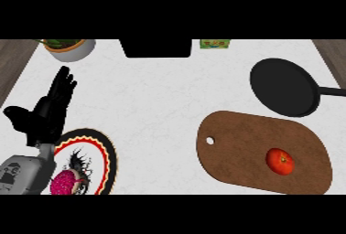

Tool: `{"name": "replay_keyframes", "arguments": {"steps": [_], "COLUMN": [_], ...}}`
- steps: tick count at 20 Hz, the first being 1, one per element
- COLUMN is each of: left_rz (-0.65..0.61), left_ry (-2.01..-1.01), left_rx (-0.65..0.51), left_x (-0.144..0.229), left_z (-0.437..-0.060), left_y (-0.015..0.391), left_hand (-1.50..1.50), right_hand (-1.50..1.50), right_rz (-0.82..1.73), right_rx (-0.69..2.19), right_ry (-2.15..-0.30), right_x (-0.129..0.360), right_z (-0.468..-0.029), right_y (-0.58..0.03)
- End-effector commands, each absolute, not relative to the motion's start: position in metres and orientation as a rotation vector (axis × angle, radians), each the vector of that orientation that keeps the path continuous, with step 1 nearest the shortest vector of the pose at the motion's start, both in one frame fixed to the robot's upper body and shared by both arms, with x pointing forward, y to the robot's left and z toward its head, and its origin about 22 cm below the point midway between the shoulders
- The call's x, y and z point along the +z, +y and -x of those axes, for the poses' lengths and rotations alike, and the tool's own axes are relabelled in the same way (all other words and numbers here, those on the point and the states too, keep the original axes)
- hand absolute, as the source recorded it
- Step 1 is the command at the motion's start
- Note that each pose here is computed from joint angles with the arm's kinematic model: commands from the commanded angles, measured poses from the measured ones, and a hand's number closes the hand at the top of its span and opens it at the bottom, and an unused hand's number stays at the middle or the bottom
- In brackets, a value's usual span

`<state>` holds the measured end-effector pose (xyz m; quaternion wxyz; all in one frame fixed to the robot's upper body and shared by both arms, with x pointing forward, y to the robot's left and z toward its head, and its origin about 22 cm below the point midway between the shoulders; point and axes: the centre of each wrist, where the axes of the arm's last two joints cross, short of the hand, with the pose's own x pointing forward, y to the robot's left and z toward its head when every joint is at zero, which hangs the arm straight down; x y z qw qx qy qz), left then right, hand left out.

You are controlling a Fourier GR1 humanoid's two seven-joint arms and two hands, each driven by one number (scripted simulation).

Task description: Pick the tomato from the cutting board and place it in the pan

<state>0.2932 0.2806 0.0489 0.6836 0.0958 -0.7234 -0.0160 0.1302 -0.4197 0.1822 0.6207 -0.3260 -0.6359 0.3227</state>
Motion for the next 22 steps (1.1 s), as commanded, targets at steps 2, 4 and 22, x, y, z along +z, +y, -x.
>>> {"name": "replay_keyframes", "arguments": {"steps": [2, 4, 22], "left_rz": [-0.205, -0.201, -0.190], "left_ry": [-1.618, -1.611, -1.603], "left_rx": [-0.045, -0.050, -0.046], "left_x": [0.039, 0.054, 0.049], "left_z": [-0.286, -0.286, -0.300], "left_y": [0.262, 0.286, 0.268], "left_hand": [0.00, 0.00, 0.00], "right_hand": [-1.50, -1.50, -1.50], "right_rz": [0.823, 0.764, 0.642], "right_rx": [0.785, 0.765, 0.776], "right_ry": [-1.425, -1.444, -1.274], "right_x": [0.209, 0.203, 0.156], "right_z": [-0.153, -0.155, -0.175], "right_y": [-0.391, -0.382, -0.322]}}
